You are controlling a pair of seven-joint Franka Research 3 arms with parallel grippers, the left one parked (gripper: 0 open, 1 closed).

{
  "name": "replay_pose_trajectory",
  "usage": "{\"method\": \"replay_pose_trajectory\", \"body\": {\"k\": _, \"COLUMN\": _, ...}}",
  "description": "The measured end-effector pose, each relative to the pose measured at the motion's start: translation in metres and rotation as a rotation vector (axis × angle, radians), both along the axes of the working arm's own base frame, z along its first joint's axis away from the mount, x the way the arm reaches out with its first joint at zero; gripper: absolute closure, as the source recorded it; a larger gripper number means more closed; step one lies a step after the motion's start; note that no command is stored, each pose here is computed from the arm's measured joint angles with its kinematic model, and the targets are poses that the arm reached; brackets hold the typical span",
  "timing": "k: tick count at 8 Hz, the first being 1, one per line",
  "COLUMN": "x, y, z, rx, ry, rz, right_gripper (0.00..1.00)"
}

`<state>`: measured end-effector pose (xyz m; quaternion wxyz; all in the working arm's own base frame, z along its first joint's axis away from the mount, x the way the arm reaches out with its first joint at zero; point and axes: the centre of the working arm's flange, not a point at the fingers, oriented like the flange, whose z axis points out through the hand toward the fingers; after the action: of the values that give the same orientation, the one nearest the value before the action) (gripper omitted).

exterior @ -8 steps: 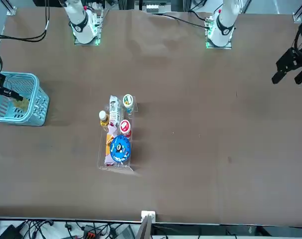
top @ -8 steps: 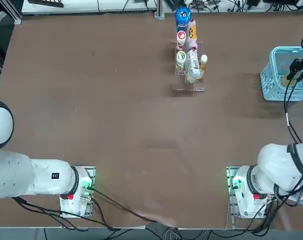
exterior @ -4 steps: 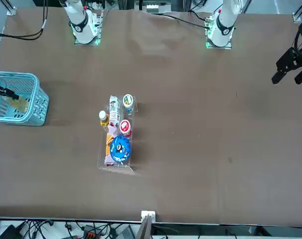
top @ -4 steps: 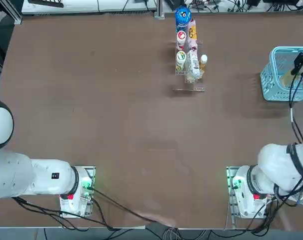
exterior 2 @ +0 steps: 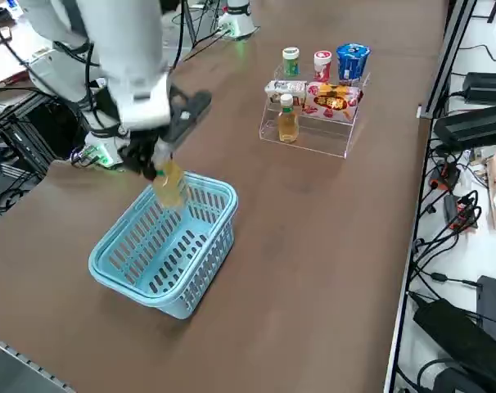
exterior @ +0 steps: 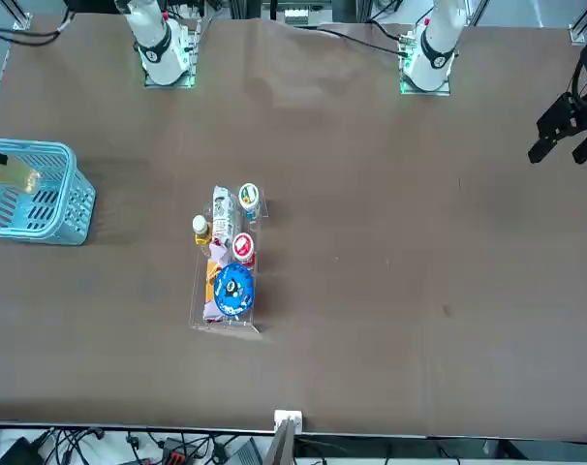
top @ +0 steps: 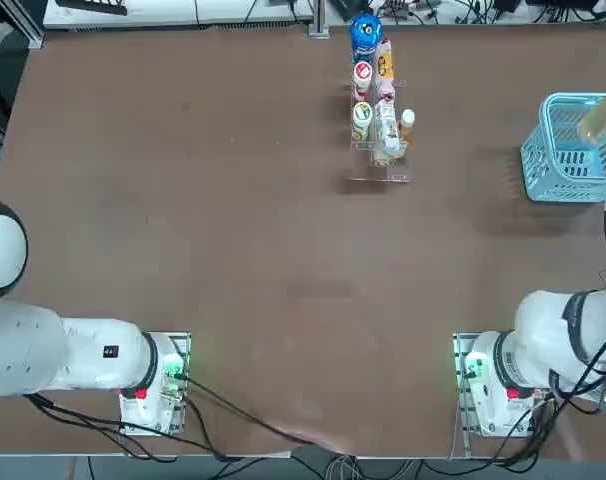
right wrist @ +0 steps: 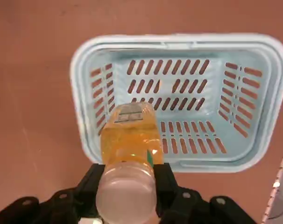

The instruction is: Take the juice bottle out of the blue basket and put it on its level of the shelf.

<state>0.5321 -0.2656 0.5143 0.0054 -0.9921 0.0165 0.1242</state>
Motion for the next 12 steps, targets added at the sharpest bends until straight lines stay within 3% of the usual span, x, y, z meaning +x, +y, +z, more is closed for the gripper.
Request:
{"method": "replay_pose_trajectory", "body": {"k": 2, "x": 0.016, "y": 0.05, "z": 0.039, "rx": -0.043, "ry": -0.005, "rz": 0.092, "right_gripper": 0.46}}
{"method": "replay_pose_trajectory", "body": {"k": 6, "x": 0.044, "y": 0.148, "z": 0.066, "rx": -0.059, "ry": -0.052, "rz": 0.265, "right_gripper": 0.46}}
{"method": "replay_pose_trajectory", "body": {"k": 9, "x": 0.063, "y": 0.25, "z": 0.06, "rx": -0.054, "ry": -0.071, "rz": 0.438, "right_gripper": 0.46}}
{"method": "replay_pose_trajectory", "body": {"k": 12, "x": 0.086, "y": 0.331, "z": 0.021, "rx": -0.042, "ry": -0.085, "rz": 0.585, "right_gripper": 0.46}}
